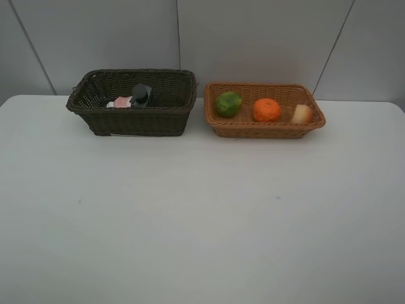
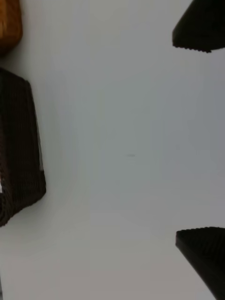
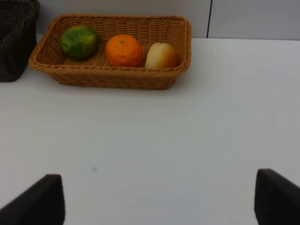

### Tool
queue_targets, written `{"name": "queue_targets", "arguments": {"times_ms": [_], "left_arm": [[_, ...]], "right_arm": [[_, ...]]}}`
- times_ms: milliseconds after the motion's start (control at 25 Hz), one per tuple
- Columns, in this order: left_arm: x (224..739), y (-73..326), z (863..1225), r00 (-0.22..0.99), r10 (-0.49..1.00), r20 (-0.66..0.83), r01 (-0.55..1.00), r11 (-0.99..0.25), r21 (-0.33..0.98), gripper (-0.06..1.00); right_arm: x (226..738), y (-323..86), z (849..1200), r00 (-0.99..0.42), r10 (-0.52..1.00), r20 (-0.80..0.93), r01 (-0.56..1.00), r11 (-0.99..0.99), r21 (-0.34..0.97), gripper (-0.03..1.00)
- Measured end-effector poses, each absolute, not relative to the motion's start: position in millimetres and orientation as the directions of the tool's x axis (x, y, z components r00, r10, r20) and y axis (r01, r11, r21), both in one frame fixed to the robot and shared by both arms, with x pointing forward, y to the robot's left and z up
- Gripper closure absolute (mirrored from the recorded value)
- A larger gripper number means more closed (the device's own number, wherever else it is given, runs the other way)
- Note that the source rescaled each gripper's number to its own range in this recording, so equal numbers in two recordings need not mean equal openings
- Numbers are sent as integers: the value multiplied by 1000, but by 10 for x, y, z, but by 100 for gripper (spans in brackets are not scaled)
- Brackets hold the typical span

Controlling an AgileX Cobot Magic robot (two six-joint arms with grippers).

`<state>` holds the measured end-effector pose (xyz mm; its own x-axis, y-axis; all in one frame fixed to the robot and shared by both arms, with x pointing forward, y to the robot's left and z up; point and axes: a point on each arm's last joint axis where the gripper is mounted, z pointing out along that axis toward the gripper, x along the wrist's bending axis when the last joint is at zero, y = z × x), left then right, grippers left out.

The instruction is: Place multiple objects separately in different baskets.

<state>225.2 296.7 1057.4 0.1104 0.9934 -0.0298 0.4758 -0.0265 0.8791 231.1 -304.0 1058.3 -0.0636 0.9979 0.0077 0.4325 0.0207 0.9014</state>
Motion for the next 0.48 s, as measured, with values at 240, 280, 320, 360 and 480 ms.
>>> {"name": "queue_targets", "arguments": {"times_ms": [240, 280, 320, 360, 480], "left_arm": [[2317, 2993, 10531, 69, 997, -40, 454, 5, 891, -3], [2319, 2993, 10534, 68, 997, -39, 451, 5, 893, -3], [2319, 2993, 10534, 68, 997, -39, 450, 5, 893, -3], [2319, 2993, 10534, 68, 997, -39, 450, 5, 893, -3], [2319, 2993, 10534, 68, 997, -40, 450, 5, 893, -3]], "right_arm": [[2311, -3040, 10583, -64, 998, 8, 432, 21, 901, 24], [2311, -3040, 10583, -64, 998, 8, 432, 21, 901, 24], [2311, -3040, 10583, -64, 998, 8, 432, 21, 901, 24], [2311, -3040, 10583, -64, 998, 8, 432, 21, 901, 24], [2311, -3040, 10583, -64, 998, 8, 432, 21, 901, 24]]}}
